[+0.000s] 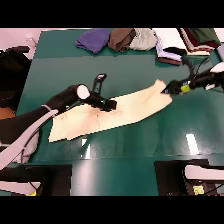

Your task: Fold the shirts.

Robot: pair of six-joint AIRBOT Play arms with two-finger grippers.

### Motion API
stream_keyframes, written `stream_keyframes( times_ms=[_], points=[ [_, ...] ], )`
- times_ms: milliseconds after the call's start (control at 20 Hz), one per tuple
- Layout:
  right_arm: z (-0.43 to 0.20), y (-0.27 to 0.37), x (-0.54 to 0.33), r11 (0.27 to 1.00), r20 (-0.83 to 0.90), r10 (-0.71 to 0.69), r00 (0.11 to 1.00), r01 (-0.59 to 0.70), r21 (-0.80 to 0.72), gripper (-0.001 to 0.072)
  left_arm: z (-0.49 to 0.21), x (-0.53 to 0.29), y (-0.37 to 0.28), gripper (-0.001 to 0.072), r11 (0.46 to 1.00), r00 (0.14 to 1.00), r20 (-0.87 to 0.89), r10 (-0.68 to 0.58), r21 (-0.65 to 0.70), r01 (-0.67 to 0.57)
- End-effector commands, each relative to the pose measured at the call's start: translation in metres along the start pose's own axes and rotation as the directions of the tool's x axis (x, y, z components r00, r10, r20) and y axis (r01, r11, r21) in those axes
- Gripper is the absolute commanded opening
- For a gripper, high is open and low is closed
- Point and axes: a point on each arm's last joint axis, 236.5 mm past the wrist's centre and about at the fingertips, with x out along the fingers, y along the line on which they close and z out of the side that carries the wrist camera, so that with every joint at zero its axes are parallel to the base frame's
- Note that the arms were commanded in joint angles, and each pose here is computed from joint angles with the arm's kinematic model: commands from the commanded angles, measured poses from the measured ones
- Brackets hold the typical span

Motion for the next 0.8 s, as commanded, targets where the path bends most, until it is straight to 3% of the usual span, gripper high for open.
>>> stream_keyframes(
  times_ms=[0,250,500,600,750],
  points=[
    [0.029,0.09,-0.05,0.989,0.141,0.047,0.989,-0.025,-0.149,0.0014,0.0,0.026,-0.008,0.0024,1.0,1.0,-0.027,-0.003,0.019,0.003],
    [0.024,0.175,-0.065,0.954,0.165,0.109,0.98,-0.056,-0.295,0.0014,0.004,0.033,-0.002,0.0024,1.0,1.0,-0.012,0.006,0.011,-0.006],
    [0.012,0.217,-0.047,0.93,0.131,0.163,0.978,-0.108,-0.351,0.0014,0.017,0.018,-0.001,0.0023,1.0,1.0,-0.005,0.007,0.013,-0.007],
    [0.006,0.241,-0.04,0.911,0.111,0.215,0.97,-0.158,-0.381,0.0014,0.046,-0.024,0.009,0.0023,0.997,0.996,0.07,0.048,0.05,-0.051],
    [0.001,0.287,-0.031,0.873,0.111,0.326,0.939,-0.255,-0.415,0.0014,0.091,-0.135,0.056,0.0024,0.973,0.944,0.258,0.208,0.045,-0.227]
  ],
)
